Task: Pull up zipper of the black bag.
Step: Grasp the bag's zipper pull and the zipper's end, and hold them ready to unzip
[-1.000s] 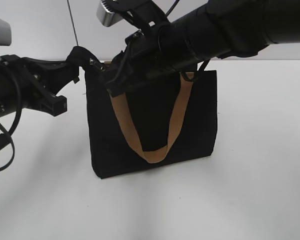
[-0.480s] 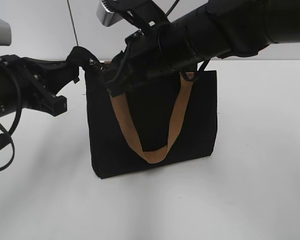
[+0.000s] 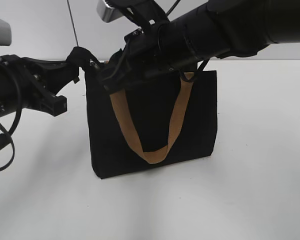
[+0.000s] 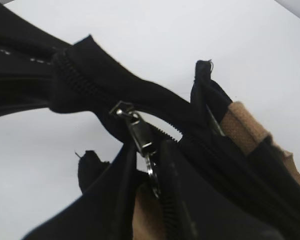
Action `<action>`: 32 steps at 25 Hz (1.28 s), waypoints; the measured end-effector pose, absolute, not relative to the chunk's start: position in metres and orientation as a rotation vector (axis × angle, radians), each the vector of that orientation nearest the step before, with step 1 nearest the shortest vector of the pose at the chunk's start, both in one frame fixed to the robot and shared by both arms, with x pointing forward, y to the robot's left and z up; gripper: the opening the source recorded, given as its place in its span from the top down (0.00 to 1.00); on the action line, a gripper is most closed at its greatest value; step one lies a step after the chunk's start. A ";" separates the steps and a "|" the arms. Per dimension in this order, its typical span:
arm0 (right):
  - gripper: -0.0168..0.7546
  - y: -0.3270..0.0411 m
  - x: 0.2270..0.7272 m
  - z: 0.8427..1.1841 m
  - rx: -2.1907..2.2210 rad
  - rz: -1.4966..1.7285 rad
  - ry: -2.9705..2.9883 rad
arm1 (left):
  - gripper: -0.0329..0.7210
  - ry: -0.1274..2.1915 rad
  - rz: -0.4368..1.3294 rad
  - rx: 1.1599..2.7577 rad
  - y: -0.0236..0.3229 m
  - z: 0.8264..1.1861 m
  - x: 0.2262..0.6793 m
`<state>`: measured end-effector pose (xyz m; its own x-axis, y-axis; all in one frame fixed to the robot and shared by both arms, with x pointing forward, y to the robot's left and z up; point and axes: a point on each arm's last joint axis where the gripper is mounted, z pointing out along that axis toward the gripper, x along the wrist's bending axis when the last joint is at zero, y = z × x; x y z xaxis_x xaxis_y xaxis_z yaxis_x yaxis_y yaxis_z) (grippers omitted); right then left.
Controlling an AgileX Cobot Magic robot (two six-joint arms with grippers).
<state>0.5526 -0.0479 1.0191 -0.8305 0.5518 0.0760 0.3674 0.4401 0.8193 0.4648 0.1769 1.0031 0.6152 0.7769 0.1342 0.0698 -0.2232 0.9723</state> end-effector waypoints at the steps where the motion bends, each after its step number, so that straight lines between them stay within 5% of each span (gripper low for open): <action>1: 0.80 -0.048 0.553 1.019 0.807 1.340 2.488 | 0.96 0.704 0.764 1.688 0.177 1.003 0.465; 4: 0.81 -0.047 0.552 1.019 0.799 1.343 2.501 | 0.96 0.704 0.764 1.688 0.177 1.003 0.465; 9: 0.98 -0.047 0.552 1.018 0.797 1.341 2.504 | 0.96 0.704 0.764 1.688 0.177 1.003 0.465; 32: 0.98 -0.068 0.559 1.025 0.826 1.361 2.516 | 0.96 0.924 0.749 1.852 0.196 0.984 0.469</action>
<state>0.5593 -0.0676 1.0252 -0.8336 0.5405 0.1138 0.3910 0.4319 0.8127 0.4687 0.1958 0.9839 0.5359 0.8363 0.1157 0.2867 -0.3092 0.9067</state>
